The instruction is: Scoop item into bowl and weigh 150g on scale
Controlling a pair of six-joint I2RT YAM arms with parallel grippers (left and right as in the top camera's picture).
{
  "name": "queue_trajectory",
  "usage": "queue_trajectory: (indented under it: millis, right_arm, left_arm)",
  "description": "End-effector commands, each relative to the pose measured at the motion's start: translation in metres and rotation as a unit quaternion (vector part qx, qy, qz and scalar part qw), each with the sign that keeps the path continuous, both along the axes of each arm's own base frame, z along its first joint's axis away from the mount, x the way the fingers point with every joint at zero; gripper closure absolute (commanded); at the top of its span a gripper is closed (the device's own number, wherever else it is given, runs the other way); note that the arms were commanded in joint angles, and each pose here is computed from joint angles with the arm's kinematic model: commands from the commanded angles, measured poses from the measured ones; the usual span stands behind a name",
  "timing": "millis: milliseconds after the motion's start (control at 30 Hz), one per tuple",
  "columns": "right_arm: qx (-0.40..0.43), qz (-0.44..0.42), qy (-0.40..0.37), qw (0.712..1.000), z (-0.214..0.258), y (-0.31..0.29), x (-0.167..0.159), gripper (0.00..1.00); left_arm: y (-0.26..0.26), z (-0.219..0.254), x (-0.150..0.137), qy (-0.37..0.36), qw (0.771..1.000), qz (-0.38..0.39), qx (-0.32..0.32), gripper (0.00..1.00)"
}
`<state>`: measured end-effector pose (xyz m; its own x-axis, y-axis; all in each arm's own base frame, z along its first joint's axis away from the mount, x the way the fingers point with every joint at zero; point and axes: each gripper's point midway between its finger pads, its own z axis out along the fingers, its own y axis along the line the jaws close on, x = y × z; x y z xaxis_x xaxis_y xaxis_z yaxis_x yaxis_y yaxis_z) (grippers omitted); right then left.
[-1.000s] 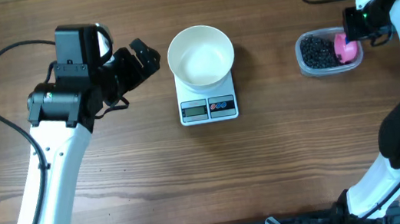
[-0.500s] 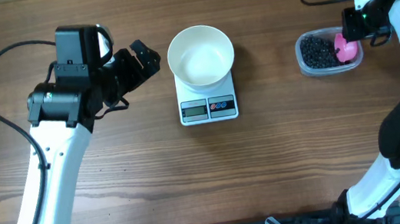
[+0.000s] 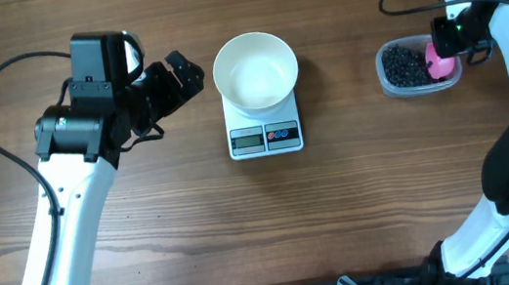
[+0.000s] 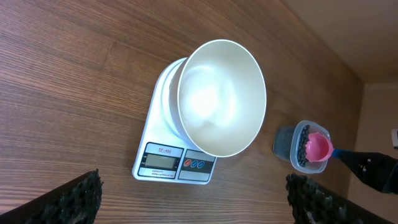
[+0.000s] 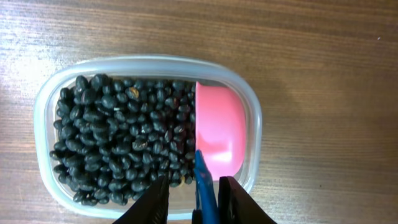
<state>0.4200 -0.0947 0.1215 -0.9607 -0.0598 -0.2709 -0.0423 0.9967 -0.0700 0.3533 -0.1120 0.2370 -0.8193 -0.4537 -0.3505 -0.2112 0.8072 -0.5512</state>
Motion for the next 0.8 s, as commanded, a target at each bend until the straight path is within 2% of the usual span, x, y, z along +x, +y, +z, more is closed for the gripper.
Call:
queue_trajectory:
  millis: [0,100,167,233,267,300,600,767]
  right_arm:
    - [0.004,0.007,-0.007,1.0,-0.003,0.0,0.005,0.76]
    - [0.004,0.007,-0.008,1.0,-0.003,0.0,0.006,0.71]
    - [0.004,0.007,-0.008,1.0,-0.003,0.0,0.006,0.73]
    - [0.003,0.007,-0.008,1.0,-0.003,0.0,0.006,0.82]
    - [-0.001,0.006,-0.008,1.0,-0.003,-0.002,0.006,0.92]
    - [-0.004,0.005,-0.008,1.0,-0.002,-0.003,0.006,0.96]
    - [-0.002,-0.002,-0.004,1.0,-0.003,-0.003,0.004,0.96]
    - [0.052,-0.026,0.005,0.998,-0.005,0.014,-0.002,0.96]
  left_arm:
    - [0.0,0.006,0.001,-0.013,1.0,-0.006,0.009,0.0]
    - [0.0,0.006,0.001,-0.013,1.0,-0.006,0.009,0.0]
    - [0.0,0.006,0.001,-0.013,1.0,-0.006,0.009,0.0]
    - [0.0,0.006,0.001,-0.013,1.0,-0.006,0.009,0.0]
    - [0.0,0.006,0.001,-0.013,1.0,-0.006,0.009,0.0]
    - [0.0,0.006,0.001,-0.013,1.0,-0.006,0.009,0.0]
    - [0.0,0.007,0.001,-0.013,1.0,-0.006,0.009,0.0]
    - [0.0,0.007,0.001,-0.013,1.0,-0.006,0.009,0.0]
